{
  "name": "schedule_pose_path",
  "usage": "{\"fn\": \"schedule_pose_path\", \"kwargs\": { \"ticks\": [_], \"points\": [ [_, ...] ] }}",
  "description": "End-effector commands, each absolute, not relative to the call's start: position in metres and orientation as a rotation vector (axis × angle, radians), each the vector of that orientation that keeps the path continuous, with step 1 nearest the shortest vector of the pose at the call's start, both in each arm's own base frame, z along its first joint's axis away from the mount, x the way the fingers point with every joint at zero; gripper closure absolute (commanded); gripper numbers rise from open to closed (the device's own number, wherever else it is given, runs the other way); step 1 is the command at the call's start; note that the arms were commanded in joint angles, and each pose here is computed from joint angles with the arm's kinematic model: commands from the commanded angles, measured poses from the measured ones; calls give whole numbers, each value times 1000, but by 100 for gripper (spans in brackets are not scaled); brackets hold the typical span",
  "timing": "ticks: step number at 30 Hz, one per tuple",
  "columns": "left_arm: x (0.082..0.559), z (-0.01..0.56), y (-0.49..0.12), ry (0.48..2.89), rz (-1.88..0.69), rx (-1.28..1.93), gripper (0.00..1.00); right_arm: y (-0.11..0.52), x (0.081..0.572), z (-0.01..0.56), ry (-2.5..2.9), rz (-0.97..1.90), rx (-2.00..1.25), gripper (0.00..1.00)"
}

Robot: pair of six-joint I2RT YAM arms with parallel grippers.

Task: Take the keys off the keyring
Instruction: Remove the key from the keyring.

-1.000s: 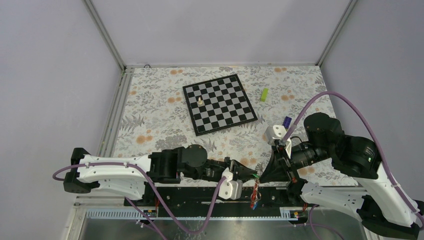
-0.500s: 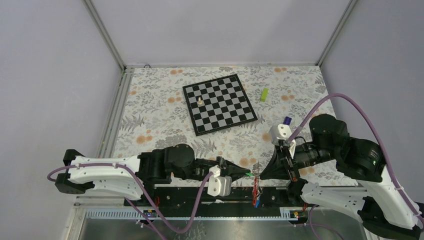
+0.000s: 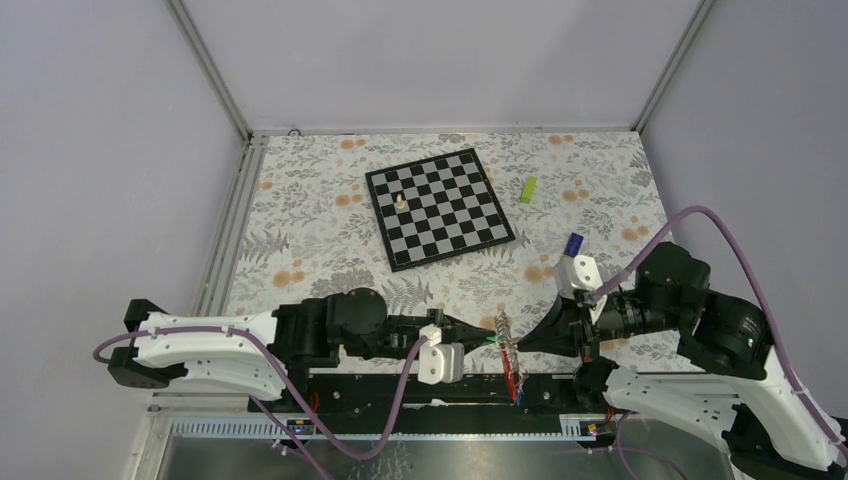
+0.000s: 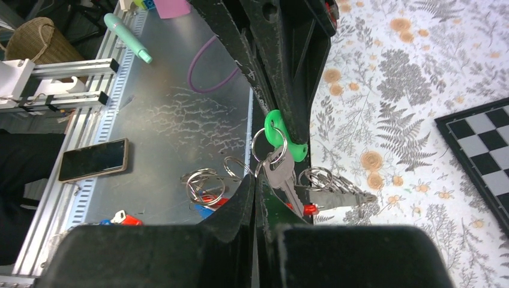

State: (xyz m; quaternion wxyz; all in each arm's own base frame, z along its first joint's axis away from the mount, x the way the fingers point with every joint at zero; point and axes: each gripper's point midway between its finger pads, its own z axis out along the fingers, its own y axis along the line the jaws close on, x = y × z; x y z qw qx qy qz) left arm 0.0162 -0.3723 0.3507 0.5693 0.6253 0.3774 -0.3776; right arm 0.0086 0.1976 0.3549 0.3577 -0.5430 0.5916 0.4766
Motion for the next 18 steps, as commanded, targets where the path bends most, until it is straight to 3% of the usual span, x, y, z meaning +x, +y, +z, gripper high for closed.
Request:
{"fn": "schedule_pose_path", "kwargs": {
  "ticks": [1, 15, 18],
  "points": [
    [29, 388, -366, 901, -881, 1324, 100, 201, 9, 370, 1369, 1221, -1394, 100],
    [36, 364, -387, 984, -905, 1254, 100, 201, 2, 376, 1376, 1259, -1430, 100],
    [35, 362, -389, 985, -910, 1257, 93, 200, 2, 378, 1373, 1258, -1425, 100]
  ]
}}
